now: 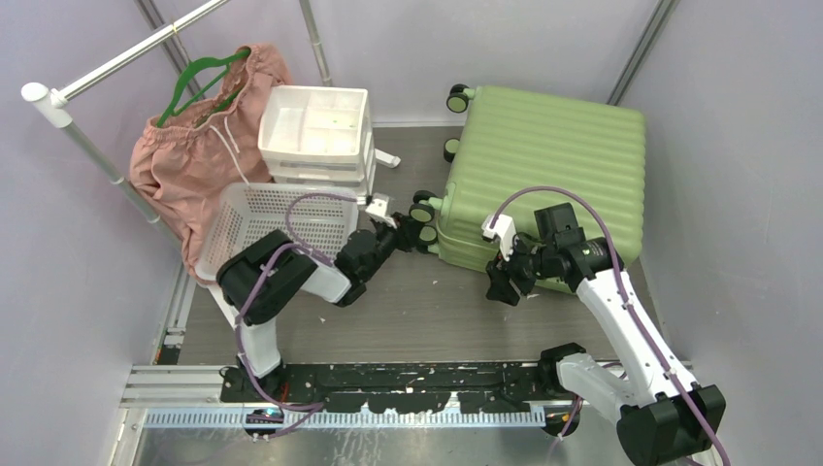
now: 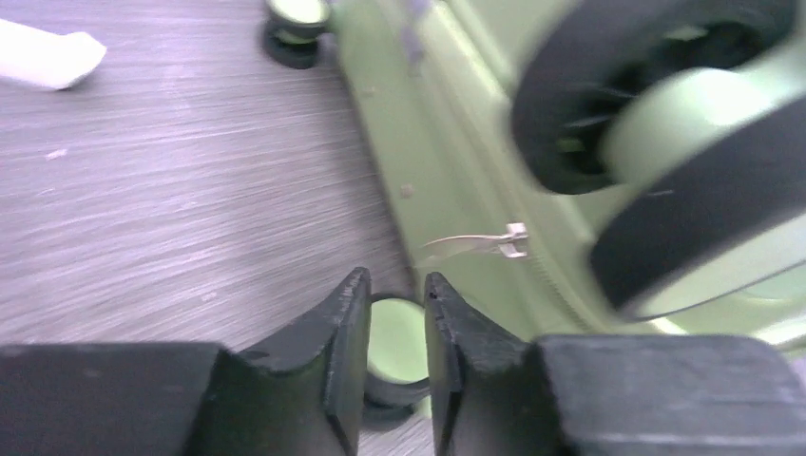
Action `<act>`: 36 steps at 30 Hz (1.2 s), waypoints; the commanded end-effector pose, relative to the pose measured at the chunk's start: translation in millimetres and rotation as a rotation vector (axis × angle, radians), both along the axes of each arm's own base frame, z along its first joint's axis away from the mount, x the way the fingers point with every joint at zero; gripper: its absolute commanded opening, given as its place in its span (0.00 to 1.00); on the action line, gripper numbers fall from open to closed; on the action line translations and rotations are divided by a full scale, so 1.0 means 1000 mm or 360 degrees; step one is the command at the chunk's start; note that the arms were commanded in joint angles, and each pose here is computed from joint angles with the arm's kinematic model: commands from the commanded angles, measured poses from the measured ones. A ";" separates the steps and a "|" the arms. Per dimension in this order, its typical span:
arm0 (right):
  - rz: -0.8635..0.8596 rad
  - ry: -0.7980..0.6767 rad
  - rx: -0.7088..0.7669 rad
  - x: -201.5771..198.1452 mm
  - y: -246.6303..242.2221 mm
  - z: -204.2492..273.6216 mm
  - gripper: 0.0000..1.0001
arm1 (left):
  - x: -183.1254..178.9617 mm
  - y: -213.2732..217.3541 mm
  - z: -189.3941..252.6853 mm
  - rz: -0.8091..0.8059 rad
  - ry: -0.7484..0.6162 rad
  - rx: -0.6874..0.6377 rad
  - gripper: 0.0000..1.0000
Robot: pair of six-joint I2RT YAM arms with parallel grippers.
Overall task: Open, take out, and arrange the luggage
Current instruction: Adjust the luggage at the center of the board.
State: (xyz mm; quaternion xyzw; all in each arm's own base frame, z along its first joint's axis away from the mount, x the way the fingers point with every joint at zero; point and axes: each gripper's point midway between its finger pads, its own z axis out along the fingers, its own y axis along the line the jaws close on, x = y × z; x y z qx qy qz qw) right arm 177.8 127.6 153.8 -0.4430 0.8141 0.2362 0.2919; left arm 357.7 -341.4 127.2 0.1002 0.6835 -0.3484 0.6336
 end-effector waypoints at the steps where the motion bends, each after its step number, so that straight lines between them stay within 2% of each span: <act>1: 0.0266 -0.0064 0.0176 -0.026 0.017 0.033 0.63 | 0.004 0.055 0.015 0.0274 0.0138 -0.0186 0.35; 5: 0.0448 -0.0121 0.0202 -0.043 0.019 0.068 0.74 | -0.035 0.065 0.002 0.0135 0.0278 -0.0156 0.47; 10: 0.0573 -0.0220 0.0193 -0.037 0.030 0.123 0.83 | -0.077 0.069 -0.007 -0.0056 0.0488 -0.0060 0.59; 14: 0.0580 -0.0321 0.0073 -0.003 0.052 0.152 0.90 | -0.102 0.073 0.000 -0.0156 0.0612 0.0000 0.65; 18: 0.0500 -0.0378 -0.0082 0.047 0.080 0.164 0.93 | -0.115 0.080 0.008 -0.0181 0.0606 -0.0034 0.70; 20: 0.0469 -0.0394 -0.0132 0.068 0.094 0.167 0.99 | -0.119 0.084 0.011 -0.0181 0.0586 -0.0050 0.72; 27: 0.0409 -0.0444 -0.0274 0.132 0.133 0.150 1.00 | -0.133 0.091 0.018 -0.0228 0.0555 -0.0081 0.72; 32: 0.0382 -0.0404 -0.0372 0.159 0.143 0.120 1.00 | -0.142 0.095 0.013 -0.0238 0.0588 -0.0094 0.72; 36: 0.0400 -0.0347 -0.0433 0.165 0.145 0.099 1.00 | -0.147 0.099 0.015 -0.0248 0.0576 -0.0136 0.72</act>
